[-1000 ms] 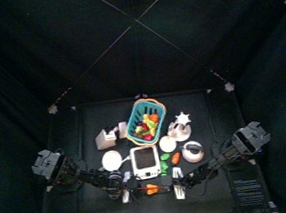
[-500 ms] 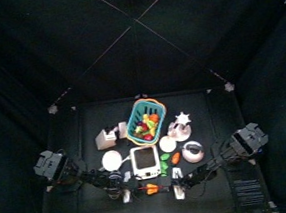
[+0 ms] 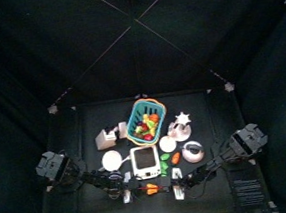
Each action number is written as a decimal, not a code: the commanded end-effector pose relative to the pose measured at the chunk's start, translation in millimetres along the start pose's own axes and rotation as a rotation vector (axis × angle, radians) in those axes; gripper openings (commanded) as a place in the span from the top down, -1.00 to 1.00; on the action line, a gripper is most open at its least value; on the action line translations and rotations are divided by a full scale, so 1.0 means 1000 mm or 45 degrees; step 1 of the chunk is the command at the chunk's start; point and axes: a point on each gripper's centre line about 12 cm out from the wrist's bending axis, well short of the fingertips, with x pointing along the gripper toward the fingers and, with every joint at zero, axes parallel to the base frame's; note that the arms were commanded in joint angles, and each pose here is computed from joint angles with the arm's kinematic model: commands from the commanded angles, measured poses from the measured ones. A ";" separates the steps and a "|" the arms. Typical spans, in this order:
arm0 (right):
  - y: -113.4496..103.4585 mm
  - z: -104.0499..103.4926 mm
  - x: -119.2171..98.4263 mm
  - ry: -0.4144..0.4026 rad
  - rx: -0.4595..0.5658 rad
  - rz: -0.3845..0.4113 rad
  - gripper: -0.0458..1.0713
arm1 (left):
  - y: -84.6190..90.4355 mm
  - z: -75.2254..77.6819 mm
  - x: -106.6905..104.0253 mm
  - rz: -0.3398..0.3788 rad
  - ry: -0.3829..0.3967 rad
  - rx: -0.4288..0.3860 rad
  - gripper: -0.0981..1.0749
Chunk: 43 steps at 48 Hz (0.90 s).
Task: Cut squash
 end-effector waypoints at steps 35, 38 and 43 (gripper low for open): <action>0.001 0.013 -0.002 -0.036 0.019 0.011 0.56 | 0.001 0.006 0.001 0.008 -0.016 -0.025 0.02; 0.002 0.014 -0.004 -0.044 0.010 0.015 0.56 | -0.001 0.010 0.000 0.003 -0.029 -0.024 0.02; 0.003 0.020 -0.013 -0.072 0.013 0.028 0.56 | -0.002 0.019 -0.003 -0.005 -0.057 -0.030 0.02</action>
